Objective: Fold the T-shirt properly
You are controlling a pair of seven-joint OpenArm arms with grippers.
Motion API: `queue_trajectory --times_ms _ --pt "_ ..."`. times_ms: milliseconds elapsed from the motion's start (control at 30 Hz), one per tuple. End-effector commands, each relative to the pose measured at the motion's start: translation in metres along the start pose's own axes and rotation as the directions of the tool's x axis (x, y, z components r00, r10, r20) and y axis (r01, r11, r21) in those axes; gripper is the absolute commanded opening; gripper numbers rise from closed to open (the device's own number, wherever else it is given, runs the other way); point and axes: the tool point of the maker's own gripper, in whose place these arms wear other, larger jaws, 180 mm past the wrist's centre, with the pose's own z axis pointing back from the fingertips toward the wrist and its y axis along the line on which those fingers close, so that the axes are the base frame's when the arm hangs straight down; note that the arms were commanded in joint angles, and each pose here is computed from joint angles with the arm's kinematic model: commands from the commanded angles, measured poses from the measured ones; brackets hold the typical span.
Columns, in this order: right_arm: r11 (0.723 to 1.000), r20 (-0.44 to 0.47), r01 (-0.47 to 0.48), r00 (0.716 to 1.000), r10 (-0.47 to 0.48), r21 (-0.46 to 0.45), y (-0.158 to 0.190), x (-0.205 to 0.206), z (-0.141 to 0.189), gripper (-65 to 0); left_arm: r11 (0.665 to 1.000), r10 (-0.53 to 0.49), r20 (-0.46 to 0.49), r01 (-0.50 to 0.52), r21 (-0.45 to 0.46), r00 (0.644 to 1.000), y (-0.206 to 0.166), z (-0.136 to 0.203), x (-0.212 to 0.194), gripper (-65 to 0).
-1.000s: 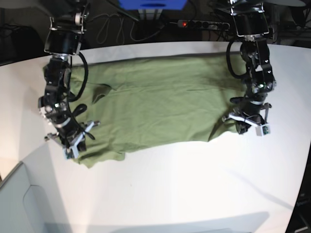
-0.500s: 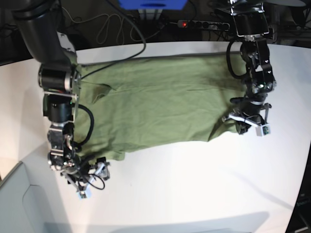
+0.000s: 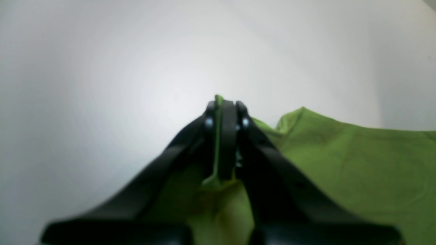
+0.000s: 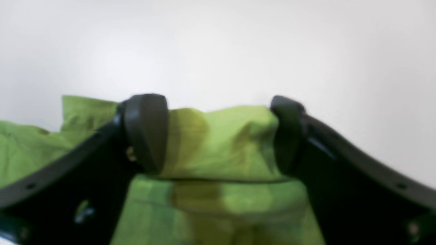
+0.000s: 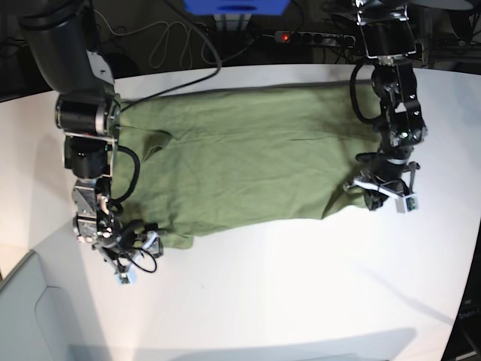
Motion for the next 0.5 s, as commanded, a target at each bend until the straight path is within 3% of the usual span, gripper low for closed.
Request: queue_trajectory --times_ms 0,133,467 --pt "1.0 0.057 -0.008 0.998 0.009 -0.013 -0.007 0.027 0.005 -34.4 1.0 -0.008 0.056 0.008 -0.004 0.998 -0.001 0.0 0.019 -65.0" --pt "1.0 0.061 -0.006 0.998 0.007 -0.014 -0.008 0.028 0.006 -64.7 1.0 -0.008 0.054 0.008 -0.004 0.998 -0.001 0.0 0.018 -65.0" --pt "0.994 0.182 -0.086 0.978 0.098 -0.071 -0.009 0.057 0.033 -65.0 1.0 -0.007 0.051 0.008 -0.004 0.999 -0.001 -0.001 0.017 -65.0"
